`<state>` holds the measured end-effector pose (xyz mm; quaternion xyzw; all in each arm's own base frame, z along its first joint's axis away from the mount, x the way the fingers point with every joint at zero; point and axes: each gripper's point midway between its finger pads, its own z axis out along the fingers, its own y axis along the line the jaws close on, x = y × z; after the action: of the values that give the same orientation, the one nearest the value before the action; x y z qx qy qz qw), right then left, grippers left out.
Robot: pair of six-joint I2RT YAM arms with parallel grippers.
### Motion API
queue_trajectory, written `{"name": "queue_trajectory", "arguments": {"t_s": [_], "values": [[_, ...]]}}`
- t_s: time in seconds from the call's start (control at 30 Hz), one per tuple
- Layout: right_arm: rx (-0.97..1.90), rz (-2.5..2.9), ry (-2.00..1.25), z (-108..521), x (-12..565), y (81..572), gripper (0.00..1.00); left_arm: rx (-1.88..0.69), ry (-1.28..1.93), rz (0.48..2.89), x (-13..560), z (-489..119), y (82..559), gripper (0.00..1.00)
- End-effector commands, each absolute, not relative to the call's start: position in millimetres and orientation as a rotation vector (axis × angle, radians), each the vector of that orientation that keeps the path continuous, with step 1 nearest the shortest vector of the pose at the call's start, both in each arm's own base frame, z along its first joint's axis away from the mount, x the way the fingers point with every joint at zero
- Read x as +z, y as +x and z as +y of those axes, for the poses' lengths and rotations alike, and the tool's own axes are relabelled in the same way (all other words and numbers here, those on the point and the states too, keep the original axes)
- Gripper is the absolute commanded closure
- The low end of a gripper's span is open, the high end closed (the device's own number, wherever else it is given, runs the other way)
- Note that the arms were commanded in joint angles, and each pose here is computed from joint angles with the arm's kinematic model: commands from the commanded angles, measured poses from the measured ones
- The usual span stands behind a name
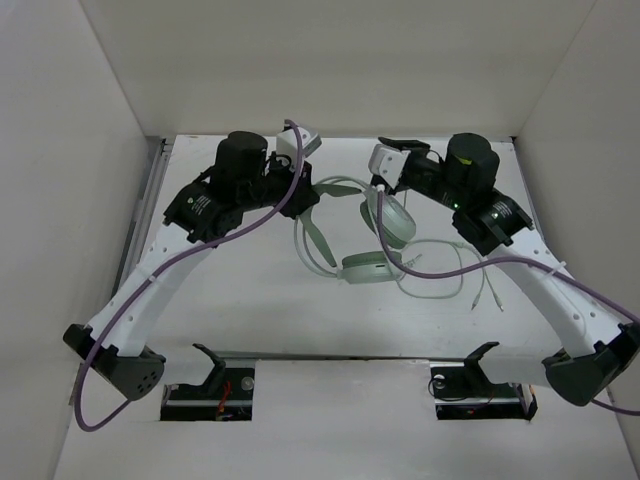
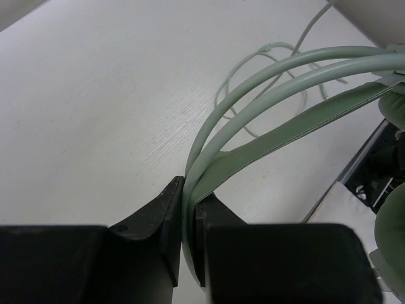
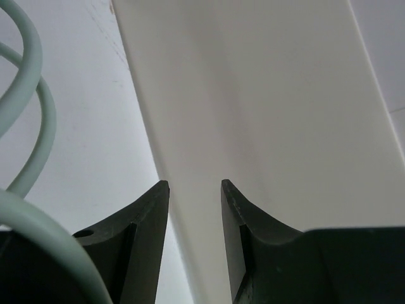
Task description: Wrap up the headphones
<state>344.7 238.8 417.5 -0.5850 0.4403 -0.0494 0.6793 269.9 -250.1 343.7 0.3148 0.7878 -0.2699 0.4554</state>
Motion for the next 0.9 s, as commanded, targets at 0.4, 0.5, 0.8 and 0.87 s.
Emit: {"name": "queue_trajectory", "arguments": {"t_s": [0.4, 0.5, 0.8, 0.87], "values": [[0.203, 1.121, -1.191, 248, 437, 330, 0.78, -1.011, 0.82, 1.716, 433, -274, 216, 1.0], [0.272, 1.173, -1.166, 247, 432, 329, 0.77, -1.044, 0.815, 1.703, 440, -275, 213, 1.0], [0.485, 1.292, -1.072, 246, 421, 321, 0.71, -1.161, 0.784, 1.631, 475, -278, 205, 1.0], [0.523, 1.303, -1.057, 247, 422, 317, 0.68, -1.179, 0.753, 1.625, 481, -278, 209, 1.0]]}}
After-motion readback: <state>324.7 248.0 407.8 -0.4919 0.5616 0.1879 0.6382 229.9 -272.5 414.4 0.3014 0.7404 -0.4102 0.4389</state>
